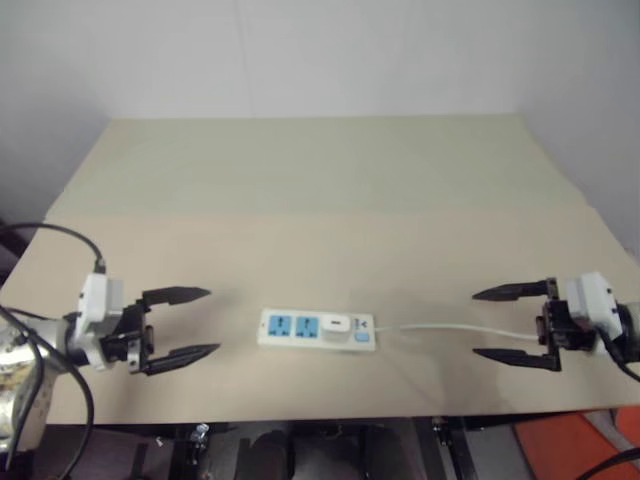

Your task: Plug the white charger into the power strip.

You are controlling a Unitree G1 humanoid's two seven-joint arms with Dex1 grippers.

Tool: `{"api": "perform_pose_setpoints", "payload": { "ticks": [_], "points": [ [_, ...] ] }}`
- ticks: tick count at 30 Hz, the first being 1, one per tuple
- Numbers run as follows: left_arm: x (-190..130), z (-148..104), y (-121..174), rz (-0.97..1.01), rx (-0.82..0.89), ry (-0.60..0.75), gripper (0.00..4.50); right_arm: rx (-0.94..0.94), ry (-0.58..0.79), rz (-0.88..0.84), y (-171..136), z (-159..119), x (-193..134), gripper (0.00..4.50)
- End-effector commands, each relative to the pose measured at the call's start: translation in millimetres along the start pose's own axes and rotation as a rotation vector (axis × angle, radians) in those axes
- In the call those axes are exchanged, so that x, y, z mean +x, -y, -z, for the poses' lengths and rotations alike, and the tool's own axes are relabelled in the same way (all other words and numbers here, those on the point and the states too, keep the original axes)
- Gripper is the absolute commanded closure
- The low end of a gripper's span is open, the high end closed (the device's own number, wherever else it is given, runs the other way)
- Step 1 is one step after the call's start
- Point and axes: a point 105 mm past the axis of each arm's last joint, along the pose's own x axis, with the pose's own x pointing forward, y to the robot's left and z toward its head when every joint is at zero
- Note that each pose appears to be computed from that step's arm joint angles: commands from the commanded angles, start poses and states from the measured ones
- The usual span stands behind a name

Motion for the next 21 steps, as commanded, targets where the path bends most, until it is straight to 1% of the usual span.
{"api": "perform_pose_setpoints", "payload": {
  "ticks": [1, 11, 21],
  "points": [
    [2.0, -10.5, 1.2, 0.018, 0.03, 0.006, 0.0, -0.032, 0.006, 0.038, 2.3, -8.7, -3.8, 0.02],
    [4.9, -8.5, -1.8, 0.012, 0.025, 0.002, 0.0, -0.011, -0.043, 0.095, -3.0, 1.9, -6.2, 0.02],
    [7.0, -8.7, -3.9, 0.014, 0.029, 0.009, 0.0, 0.019, -0.016, 0.093, -8.4, 2.8, 1.8, 0.02]
  ]
}}
